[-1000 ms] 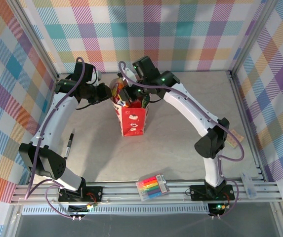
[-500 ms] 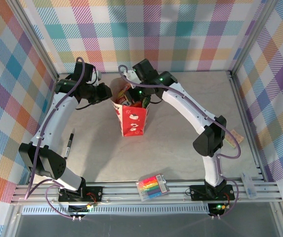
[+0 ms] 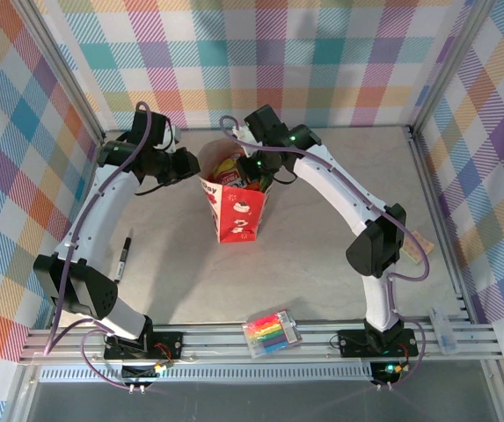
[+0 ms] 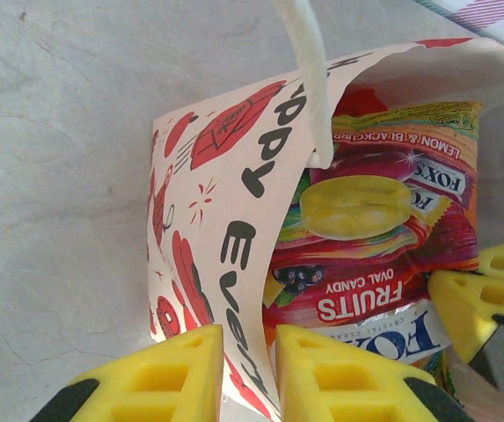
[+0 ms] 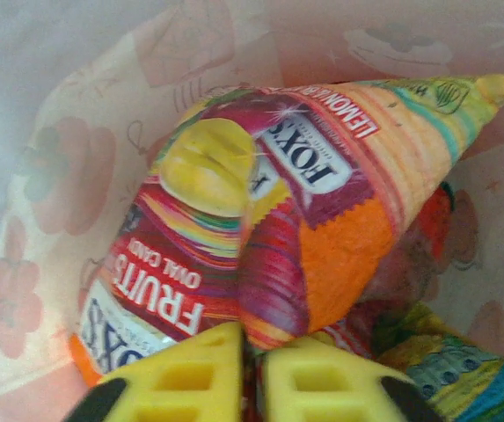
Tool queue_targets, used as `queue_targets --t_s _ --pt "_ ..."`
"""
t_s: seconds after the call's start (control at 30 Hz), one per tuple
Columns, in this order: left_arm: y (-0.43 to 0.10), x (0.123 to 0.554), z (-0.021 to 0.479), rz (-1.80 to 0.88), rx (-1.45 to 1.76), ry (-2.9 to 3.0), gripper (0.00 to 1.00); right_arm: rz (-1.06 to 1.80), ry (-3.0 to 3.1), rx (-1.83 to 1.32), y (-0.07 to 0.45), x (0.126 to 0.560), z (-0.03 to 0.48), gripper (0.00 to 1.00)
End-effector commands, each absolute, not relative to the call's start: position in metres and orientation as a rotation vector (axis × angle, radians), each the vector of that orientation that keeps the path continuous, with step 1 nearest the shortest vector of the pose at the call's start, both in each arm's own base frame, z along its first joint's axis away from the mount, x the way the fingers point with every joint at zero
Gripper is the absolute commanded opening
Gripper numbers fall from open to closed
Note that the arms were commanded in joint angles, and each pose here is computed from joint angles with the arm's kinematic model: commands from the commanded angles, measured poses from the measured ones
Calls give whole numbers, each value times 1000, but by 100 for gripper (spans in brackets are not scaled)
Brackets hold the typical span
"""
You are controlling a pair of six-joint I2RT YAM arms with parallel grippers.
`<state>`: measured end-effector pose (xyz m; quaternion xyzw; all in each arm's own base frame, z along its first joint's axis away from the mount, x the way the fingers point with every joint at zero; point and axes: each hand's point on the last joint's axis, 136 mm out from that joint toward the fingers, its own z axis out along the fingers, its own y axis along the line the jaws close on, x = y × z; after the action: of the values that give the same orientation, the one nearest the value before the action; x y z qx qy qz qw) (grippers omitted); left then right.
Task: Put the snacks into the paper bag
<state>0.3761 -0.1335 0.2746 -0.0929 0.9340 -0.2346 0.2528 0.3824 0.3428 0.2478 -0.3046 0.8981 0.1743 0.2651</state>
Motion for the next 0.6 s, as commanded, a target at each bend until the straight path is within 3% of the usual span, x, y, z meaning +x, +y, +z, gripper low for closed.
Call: queue_targets --t_s 0.0,0.07,0.2,0.57 --pt "-128 380 286 -623 -272 2509 23 365 2468 -783 324 386 248 27" --pt "-128 380 286 -628 -272 2508 23 312 2463 -760 318 390 253 44" --pt "-129 380 289 -638 -267 2503 25 289 2431 -744 314 389 271 55" --pt "-135 376 330 -684 -175 2430 38 519 2245 -737 332 361 353 57"
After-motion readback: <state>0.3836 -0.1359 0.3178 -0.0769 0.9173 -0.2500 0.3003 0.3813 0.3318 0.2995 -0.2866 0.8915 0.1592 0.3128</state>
